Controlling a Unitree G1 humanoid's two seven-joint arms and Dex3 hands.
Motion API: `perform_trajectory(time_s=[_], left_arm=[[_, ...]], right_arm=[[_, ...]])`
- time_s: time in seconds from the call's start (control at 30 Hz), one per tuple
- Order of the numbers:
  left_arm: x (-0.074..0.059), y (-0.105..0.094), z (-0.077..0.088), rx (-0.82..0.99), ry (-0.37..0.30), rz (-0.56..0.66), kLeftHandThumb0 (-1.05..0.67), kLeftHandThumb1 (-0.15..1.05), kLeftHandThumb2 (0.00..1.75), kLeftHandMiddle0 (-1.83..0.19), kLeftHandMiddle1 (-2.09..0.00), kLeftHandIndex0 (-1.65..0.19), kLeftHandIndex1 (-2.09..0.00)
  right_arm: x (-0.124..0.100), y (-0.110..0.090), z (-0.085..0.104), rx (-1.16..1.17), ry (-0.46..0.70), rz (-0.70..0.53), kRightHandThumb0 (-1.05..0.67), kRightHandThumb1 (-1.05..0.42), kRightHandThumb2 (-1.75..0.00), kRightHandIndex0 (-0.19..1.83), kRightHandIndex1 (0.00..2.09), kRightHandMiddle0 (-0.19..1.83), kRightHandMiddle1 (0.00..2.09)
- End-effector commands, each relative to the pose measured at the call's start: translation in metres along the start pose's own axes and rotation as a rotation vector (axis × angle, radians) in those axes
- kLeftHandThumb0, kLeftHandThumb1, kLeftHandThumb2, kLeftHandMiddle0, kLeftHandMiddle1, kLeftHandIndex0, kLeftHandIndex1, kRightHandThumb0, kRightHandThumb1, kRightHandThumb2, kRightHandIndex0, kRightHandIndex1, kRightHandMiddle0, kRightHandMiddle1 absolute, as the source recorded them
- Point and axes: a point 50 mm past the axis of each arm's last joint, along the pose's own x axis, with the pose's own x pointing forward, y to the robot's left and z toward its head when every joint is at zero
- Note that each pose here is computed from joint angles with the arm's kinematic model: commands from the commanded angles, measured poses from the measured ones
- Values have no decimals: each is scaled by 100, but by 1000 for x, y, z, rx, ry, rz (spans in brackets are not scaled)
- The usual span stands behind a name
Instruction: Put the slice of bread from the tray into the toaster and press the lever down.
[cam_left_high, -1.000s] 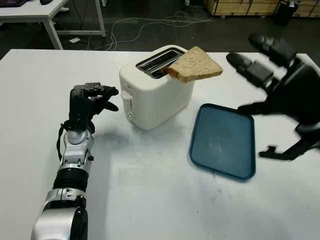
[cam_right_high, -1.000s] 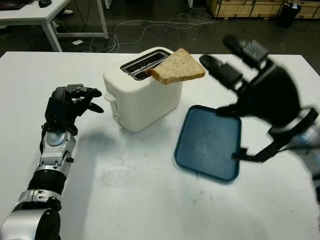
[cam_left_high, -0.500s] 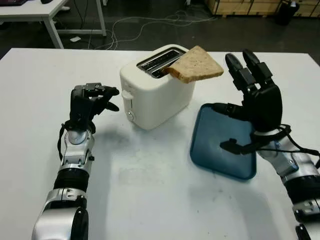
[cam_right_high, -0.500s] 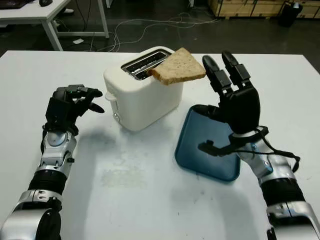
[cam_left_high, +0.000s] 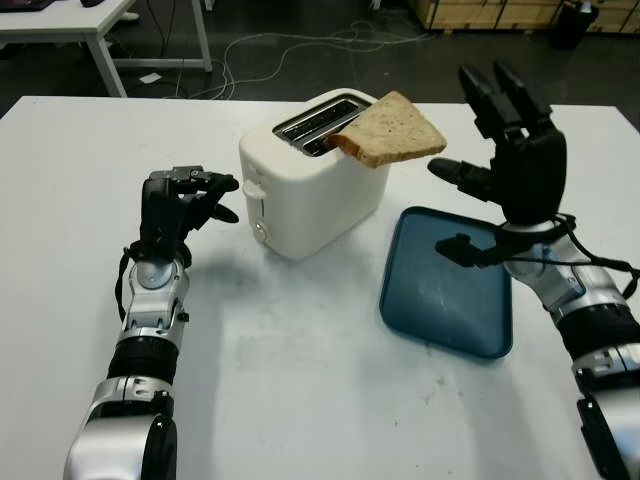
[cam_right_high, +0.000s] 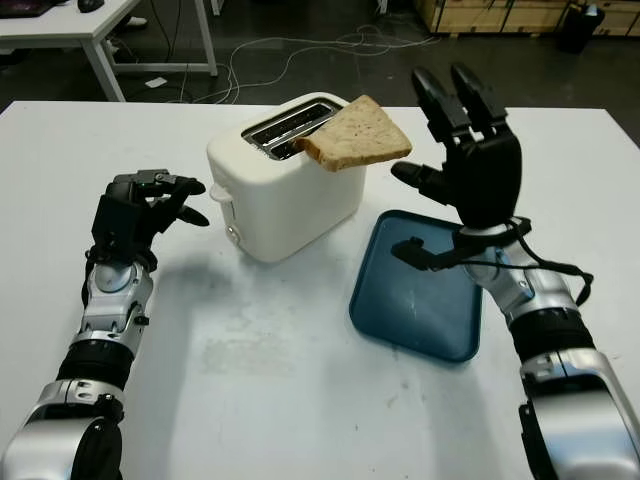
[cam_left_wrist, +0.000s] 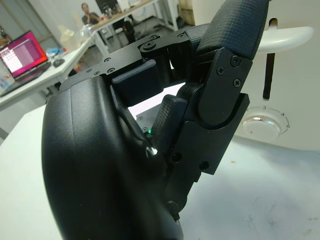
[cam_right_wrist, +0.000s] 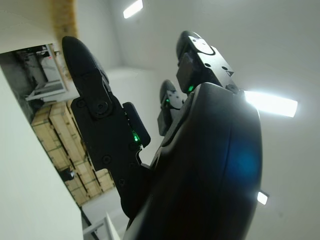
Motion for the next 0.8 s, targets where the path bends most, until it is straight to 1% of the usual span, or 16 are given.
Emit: perform_trajectory(time_s=[0.0,0.13,0.27,0.37,0.57,0.77], left_arm=[[-3,-1,-4,4,18,2,-105,82,0,-157,-67,-157,-35],[-2,-1,-3,1,13,3,-105,82,0,-157,-67,-157,-34],[-3,0,-3,6,10,5,-105,83,1,-157,-67,-157,-34],[-3,0,-3,8,7,7,-105,84,1,-157,-67,-156,-34],[-3,2,-3,9,10,10,-105,83,0,-157,-67,-156,-35],[-2,-1,-3,-2,11,-3,-105,82,0,-157,-66,-156,-34]], right_arm=[[9,-2,-2,-6,-32,21,-40,-62,0,53,14,58,11],[16,5,-4,-14,-51,126,-45,-63,-1,54,14,60,9],[19,12,-6,-44,-68,235,-57,-67,-1,50,10,56,5],[20,13,-6,-57,-100,313,-59,-67,-1,48,9,54,3],[20,2,-8,-65,-144,341,-59,-64,0,45,8,54,2],[16,-5,-5,-96,-186,362,-70,-66,-1,41,6,48,0]])
